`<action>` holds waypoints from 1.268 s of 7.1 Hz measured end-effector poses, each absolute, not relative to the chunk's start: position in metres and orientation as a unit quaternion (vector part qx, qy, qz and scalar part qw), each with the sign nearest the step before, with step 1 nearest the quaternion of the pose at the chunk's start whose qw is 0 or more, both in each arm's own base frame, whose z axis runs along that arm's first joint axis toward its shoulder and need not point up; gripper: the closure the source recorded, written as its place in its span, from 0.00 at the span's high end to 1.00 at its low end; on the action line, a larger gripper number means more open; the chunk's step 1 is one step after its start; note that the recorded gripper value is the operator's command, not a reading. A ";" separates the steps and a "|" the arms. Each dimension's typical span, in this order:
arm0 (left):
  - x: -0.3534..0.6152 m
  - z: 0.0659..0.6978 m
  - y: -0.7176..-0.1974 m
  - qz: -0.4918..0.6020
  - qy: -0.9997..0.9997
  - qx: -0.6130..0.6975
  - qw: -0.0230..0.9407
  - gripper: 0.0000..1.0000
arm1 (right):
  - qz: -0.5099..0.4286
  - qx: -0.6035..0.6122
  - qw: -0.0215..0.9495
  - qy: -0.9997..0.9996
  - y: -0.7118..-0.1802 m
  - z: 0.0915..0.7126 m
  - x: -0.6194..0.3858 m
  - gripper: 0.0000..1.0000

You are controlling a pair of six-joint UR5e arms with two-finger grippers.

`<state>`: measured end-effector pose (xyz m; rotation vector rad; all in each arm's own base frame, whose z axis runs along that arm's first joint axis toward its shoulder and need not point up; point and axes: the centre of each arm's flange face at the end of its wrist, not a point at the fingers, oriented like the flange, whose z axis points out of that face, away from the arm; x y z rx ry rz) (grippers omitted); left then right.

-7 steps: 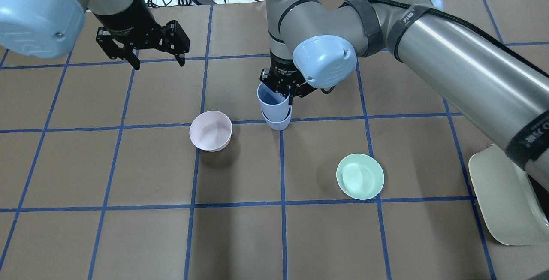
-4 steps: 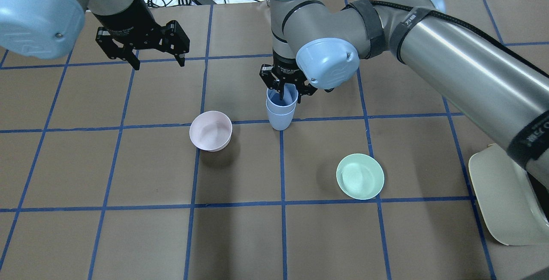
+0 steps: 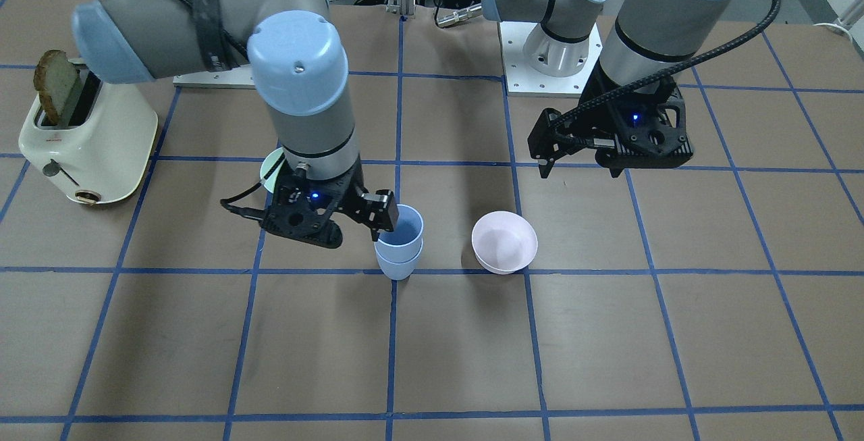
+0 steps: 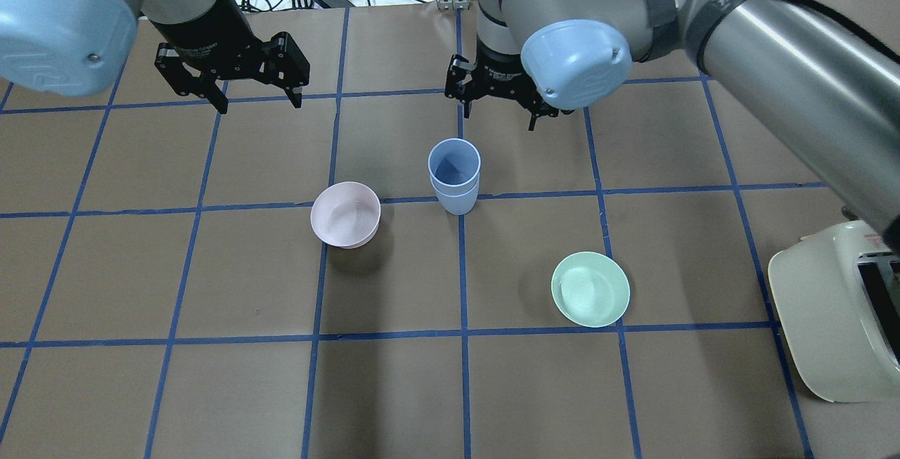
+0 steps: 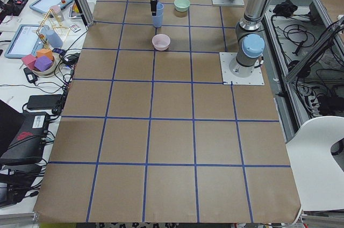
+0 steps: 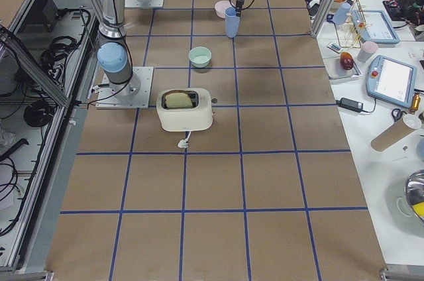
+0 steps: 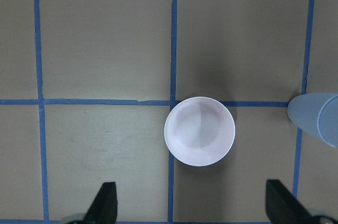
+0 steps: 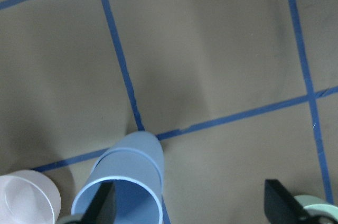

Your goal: Stack blue cups with both arms

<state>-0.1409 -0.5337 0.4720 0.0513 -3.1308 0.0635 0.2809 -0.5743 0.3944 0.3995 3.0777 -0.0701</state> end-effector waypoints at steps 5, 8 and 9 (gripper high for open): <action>-0.141 0.474 -0.534 0.022 -1.000 0.016 0.005 1.00 | -0.002 0.072 0.003 0.997 -0.560 0.475 0.126 1.00; -0.141 0.474 -0.533 0.022 -1.000 0.016 0.004 1.00 | 0.014 0.070 -0.005 0.997 -0.536 0.492 0.109 1.00; -0.141 0.473 -0.533 0.022 -1.000 0.016 0.004 1.00 | 0.016 0.068 -0.010 0.997 -0.534 0.493 0.109 1.00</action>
